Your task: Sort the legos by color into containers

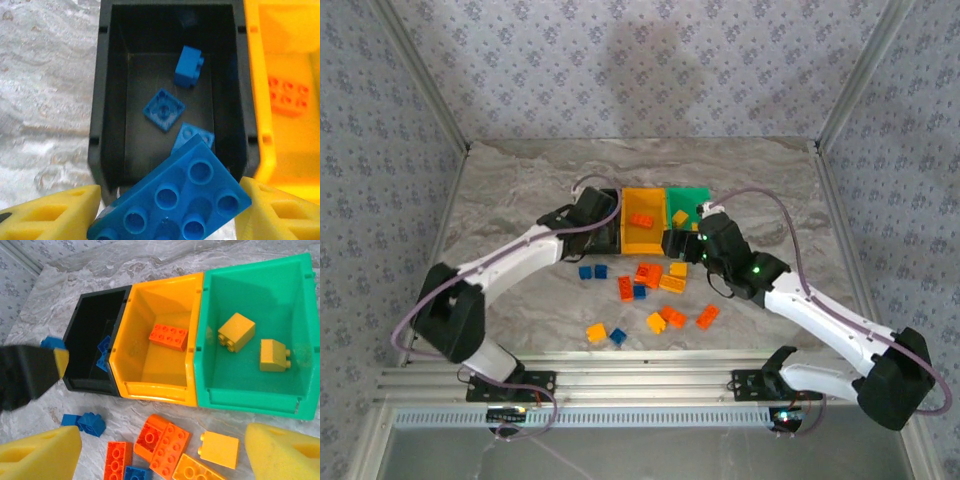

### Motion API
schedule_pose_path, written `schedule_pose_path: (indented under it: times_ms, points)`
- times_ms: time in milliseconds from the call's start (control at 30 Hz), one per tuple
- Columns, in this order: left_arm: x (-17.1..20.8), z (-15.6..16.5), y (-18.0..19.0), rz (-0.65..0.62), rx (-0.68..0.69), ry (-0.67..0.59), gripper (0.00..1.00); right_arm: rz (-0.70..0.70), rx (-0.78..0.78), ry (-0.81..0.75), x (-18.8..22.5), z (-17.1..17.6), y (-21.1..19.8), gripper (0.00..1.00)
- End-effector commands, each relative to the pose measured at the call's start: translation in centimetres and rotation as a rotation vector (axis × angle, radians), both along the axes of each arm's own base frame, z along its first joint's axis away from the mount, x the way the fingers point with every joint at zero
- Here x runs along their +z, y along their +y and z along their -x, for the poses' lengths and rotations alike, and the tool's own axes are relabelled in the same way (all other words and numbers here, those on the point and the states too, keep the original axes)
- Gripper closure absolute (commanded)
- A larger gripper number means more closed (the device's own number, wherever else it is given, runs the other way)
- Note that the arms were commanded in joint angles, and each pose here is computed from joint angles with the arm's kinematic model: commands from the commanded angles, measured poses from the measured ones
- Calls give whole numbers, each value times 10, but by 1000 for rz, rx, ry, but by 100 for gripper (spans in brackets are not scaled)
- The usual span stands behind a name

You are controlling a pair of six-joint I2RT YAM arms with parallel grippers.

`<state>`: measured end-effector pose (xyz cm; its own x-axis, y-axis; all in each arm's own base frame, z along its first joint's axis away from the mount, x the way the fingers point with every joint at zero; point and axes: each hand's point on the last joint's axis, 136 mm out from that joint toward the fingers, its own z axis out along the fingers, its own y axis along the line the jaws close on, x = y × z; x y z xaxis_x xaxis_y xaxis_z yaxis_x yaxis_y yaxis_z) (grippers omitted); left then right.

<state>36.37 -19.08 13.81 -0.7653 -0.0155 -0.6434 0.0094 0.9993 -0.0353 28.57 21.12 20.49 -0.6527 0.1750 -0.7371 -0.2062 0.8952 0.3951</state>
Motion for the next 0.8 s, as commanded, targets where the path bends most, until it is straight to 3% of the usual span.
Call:
schedule_pose_path:
  times_ms: [0, 100, 200, 400, 567, 767]
  points:
    - [7, -30, -3, 0, 10, -23, 55, 12, -29, 13, -5, 6, -12, 13]
    - [1, -48, 2, -11, 41, -6, 52, 1, -36, 33, -9, 12, -15, 12]
    - [-3, -58, -3, -8, 39, 5, 39, -1, -25, 62, -16, 19, -16, 11]
    - [18, -62, -16, 61, 22, -18, 21, 12, -34, 142, -41, 35, -25, 10]
    - [53, -46, -30, 150, -27, -69, 6, 45, -72, 214, -62, 48, -40, 10]
    - [89, 1, -49, 263, -126, -118, 0, 82, -109, 292, -85, 64, -54, 10]
